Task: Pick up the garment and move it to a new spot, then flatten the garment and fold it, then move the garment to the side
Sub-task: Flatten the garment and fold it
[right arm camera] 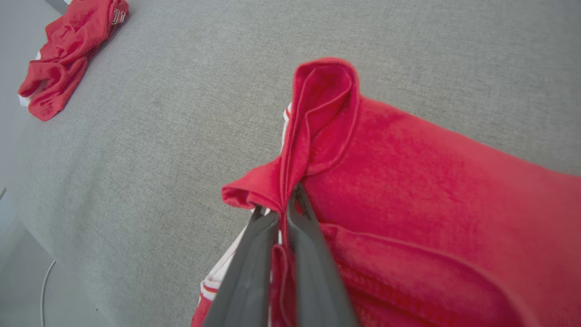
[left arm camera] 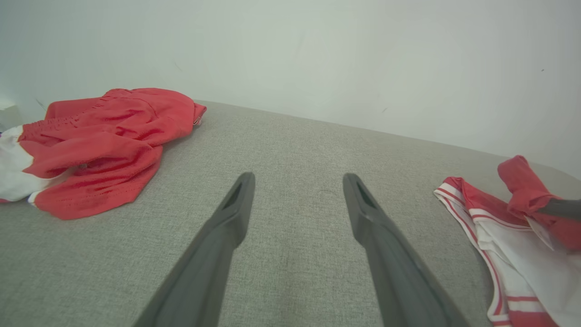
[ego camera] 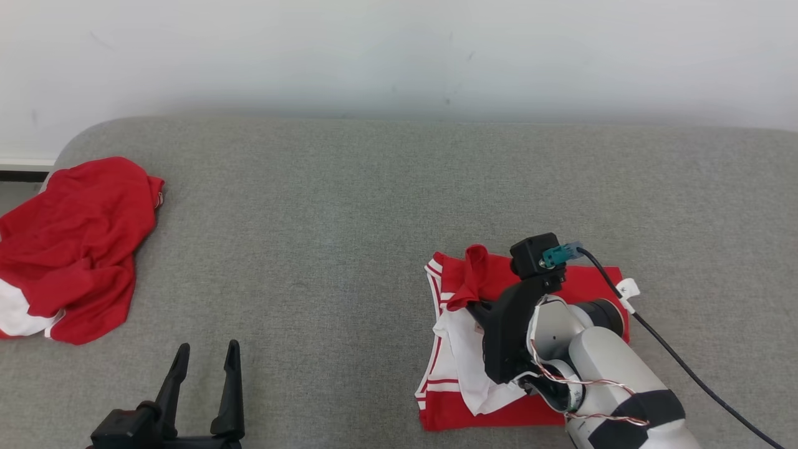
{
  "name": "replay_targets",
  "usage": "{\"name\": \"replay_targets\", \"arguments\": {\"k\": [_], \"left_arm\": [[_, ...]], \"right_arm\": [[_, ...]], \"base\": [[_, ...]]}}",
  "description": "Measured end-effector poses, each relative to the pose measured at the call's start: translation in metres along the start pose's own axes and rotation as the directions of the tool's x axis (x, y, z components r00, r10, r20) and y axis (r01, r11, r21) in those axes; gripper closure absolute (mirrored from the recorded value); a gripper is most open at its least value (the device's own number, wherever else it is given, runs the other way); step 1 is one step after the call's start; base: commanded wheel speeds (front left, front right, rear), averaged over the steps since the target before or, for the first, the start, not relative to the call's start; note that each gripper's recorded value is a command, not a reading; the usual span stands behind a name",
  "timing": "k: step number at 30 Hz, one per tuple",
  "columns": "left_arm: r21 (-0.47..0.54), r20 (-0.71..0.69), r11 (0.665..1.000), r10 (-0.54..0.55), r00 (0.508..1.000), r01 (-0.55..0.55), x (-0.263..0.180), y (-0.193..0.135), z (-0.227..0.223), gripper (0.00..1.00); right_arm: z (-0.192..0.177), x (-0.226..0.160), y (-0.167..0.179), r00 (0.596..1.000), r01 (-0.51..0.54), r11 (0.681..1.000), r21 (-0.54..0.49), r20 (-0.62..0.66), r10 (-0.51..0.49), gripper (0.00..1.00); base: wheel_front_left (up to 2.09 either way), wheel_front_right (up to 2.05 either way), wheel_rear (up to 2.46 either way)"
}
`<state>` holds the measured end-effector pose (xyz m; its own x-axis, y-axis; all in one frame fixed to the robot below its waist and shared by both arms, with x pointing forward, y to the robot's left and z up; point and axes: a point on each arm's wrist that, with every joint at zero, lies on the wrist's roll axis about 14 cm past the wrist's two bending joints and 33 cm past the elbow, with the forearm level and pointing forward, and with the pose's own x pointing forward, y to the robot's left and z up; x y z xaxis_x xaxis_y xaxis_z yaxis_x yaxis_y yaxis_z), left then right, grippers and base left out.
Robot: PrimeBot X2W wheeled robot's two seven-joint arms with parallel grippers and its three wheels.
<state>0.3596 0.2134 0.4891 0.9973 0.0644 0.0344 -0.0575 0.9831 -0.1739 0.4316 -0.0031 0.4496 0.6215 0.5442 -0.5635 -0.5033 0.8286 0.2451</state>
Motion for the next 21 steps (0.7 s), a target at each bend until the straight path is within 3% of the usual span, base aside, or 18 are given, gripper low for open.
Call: {"name": "replay_targets", "arguments": {"k": [3,4,5,9,15,18,21], "left_arm": [[0.001,-0.003,1.0,0.003,1.0,-0.003,-0.001,0.001,-0.001,0.0],[0.001,-0.003,1.0,0.004,1.0,-0.004,-0.002,0.001,-0.001,0.0],[0.001,-0.003,1.0,0.004,1.0,-0.004,-0.002,0.001,-0.001,0.0],[0.0,-0.005,1.0,0.008,1.0,-0.008,-0.002,0.002,-0.001,0.0],[0.0,-0.001,1.0,0.01,1.0,-0.01,0.0,0.001,0.0,0.0],[-0.004,0.0,1.0,0.005,1.0,-0.005,0.002,-0.001,0.0,0.0],[-0.008,0.002,1.0,-0.004,1.0,0.004,0.004,-0.004,0.0,0.0]], "right_arm": [[-0.001,0.007,0.009,0.999,-0.031,1.0,-0.005,-0.008,0.031,1.0],[-0.002,0.008,0.013,0.999,-0.044,0.999,0.005,-0.014,0.044,0.13],[-0.002,0.008,0.013,0.999,-0.044,0.999,0.005,-0.014,0.044,0.0],[0.008,0.01,0.024,0.995,-0.092,0.995,0.039,0.037,0.091,0.0],[0.076,-0.008,0.031,0.946,-0.165,0.981,0.099,0.297,0.13,0.0],[0.096,-0.021,0.009,0.925,-0.097,0.994,0.057,0.373,0.069,0.0],[0.092,-0.036,-0.034,0.925,0.038,0.999,0.013,0.379,-0.04,0.0]], "base": [[0.0,0.0,0.0],[0.0,0.0,0.0],[0.0,0.0,0.0],[0.0,0.0,0.0],[0.0,0.0,0.0],[0.0,0.0,0.0],[0.0,0.0,0.0]]}}
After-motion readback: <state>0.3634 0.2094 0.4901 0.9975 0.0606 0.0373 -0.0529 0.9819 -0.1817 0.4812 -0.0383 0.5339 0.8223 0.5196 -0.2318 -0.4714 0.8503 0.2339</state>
